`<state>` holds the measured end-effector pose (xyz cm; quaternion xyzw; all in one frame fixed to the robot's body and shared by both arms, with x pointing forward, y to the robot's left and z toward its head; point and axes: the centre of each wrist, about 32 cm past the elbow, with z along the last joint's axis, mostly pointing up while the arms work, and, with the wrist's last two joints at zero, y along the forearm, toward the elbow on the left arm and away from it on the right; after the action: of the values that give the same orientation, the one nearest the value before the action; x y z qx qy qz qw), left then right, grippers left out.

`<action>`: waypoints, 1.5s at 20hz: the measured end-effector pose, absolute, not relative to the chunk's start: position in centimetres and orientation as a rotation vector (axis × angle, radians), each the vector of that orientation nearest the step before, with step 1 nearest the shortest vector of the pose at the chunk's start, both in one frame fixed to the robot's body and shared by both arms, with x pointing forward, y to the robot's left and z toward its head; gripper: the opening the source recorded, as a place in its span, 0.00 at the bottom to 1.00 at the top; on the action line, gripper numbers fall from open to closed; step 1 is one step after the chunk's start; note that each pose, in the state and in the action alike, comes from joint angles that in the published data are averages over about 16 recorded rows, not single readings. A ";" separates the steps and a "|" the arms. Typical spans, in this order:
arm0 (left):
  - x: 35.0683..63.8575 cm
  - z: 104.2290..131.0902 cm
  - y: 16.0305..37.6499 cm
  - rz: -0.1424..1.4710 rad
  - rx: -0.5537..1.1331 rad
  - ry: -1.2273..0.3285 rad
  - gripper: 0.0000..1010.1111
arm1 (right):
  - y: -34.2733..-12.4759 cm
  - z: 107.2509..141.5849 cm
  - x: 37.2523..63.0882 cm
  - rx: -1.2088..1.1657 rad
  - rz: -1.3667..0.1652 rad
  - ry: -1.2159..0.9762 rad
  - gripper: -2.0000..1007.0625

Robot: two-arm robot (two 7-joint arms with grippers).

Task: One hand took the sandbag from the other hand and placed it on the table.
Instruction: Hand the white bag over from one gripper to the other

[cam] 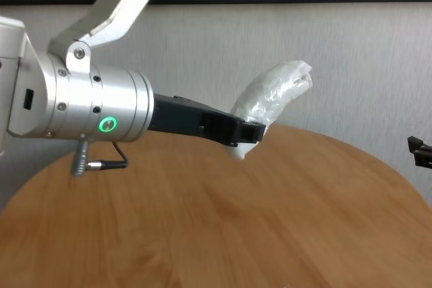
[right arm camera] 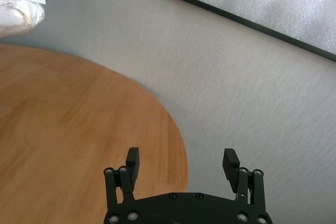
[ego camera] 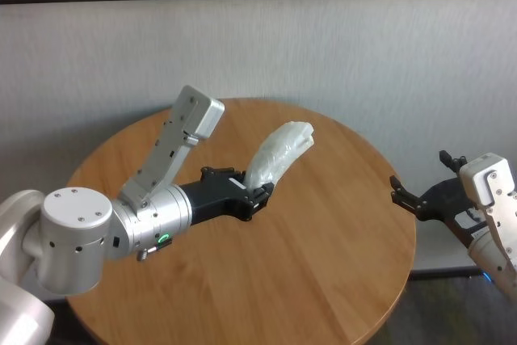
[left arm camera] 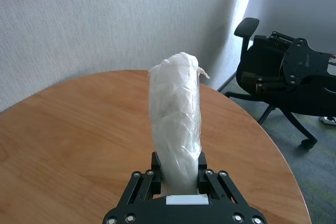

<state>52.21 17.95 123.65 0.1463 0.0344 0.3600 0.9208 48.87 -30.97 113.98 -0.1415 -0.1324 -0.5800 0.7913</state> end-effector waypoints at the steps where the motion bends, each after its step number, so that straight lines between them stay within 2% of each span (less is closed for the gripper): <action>1: 52.2 123.7 17.9 0.739 0.302 0.071 0.39 | -31.0 114.0 48.9 -0.304 -1.248 -0.285 0.99; 30: 52.2 123.7 17.9 0.740 0.301 0.072 0.39 | -31.0 114.0 48.9 -0.301 -1.245 -0.284 0.99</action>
<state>52.21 17.95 123.65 0.1465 0.0352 0.3604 0.9206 48.87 -30.98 113.96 -0.1401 -0.1322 -0.5787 0.7925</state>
